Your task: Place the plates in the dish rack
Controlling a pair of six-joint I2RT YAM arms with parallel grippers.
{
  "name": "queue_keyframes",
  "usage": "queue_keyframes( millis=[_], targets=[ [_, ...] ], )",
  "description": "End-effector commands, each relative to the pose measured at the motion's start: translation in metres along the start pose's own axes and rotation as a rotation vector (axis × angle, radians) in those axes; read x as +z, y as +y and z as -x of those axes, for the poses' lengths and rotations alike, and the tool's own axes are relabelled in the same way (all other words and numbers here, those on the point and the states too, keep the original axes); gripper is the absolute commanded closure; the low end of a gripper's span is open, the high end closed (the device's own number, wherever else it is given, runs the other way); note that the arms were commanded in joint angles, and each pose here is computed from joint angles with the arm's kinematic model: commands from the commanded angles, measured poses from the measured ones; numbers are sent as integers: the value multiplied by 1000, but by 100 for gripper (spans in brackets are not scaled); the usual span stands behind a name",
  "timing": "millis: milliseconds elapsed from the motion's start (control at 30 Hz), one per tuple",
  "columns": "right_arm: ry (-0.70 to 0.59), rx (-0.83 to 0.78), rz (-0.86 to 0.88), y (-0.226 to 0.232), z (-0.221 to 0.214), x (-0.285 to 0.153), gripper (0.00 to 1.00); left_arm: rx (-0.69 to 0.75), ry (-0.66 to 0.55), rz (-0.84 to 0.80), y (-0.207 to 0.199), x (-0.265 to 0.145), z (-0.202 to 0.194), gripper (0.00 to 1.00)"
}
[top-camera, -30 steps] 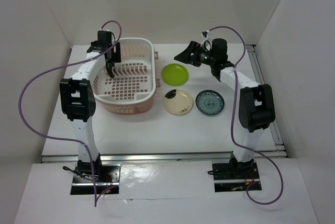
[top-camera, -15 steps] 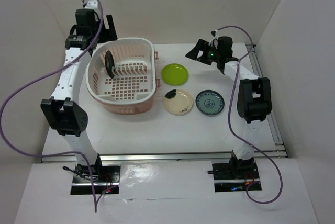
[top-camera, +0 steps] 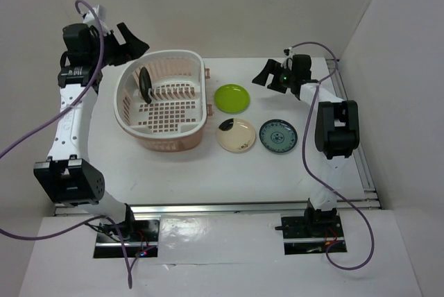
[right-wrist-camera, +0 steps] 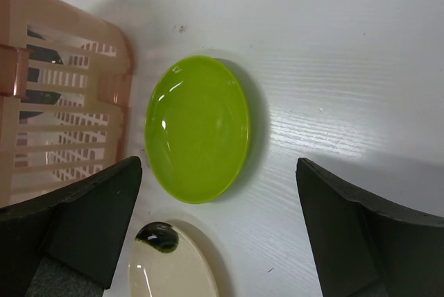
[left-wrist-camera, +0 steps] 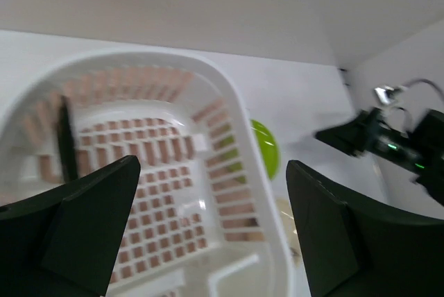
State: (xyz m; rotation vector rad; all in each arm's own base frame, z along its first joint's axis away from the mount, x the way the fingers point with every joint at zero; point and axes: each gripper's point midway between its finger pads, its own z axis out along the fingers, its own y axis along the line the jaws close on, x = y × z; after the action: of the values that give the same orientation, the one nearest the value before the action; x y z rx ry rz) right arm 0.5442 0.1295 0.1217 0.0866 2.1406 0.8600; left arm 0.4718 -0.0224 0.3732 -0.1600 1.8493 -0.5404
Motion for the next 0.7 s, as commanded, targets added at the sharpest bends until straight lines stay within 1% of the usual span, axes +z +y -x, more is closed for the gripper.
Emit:
queue_keyframes(
  millis=[0, 33, 67, 100, 133, 200, 267, 300, 333, 367, 400, 467, 500, 533, 667],
  targets=[
    [-4, -38, 29, 14, 2, -2, 1, -77, -3, -312, -59, -15, -6, 0],
    [-16, -55, 34, 17, 8, -2, 1, -124, 80, -406, -62, -2, -27, 0],
    [1, -43, 26, 14, 5, 0, 1, -90, 50, -541, -73, -3, -22, 0],
    [20, -50, 36, 18, -1, 1, 1, -191, 149, -631, -71, -9, -43, 0],
    [20, -50, 36, 18, -1, 1, 1, -248, 176, -629, -58, -3, -49, 0],
    [29, -42, 23, 12, -9, 2, 1, -289, 155, -603, -37, -5, -45, 0],
    [51, -32, 36, 11, -17, 3, 1, -249, 130, -530, -28, -10, -34, 0],
    [63, -36, 43, 9, -21, 5, 3, -223, 123, -483, -25, -11, -30, 0],
    [73, -40, 60, 15, -24, 7, 5, -180, 112, -399, -17, -10, -23, 0],
    [90, -29, 53, 9, -32, 9, 6, -162, 95, -387, -19, -14, -17, 0],
    [102, -34, 72, 17, -37, 11, 8, -146, 74, -386, -22, -16, -12, 0],
    [140, -27, 65, 10, -51, 21, 9, -178, 69, -414, -27, -18, -8, 0],
    [159, -24, 66, 13, -57, 24, 11, -196, 78, -431, -29, -18, -11, 0],
    [165, -30, 64, 9, -61, 26, 13, -244, 115, -455, -28, -13, -17, 0],
    [197, -18, 59, 7, -74, 31, 15, -244, 125, -418, -21, -13, -16, 0]
  ],
)
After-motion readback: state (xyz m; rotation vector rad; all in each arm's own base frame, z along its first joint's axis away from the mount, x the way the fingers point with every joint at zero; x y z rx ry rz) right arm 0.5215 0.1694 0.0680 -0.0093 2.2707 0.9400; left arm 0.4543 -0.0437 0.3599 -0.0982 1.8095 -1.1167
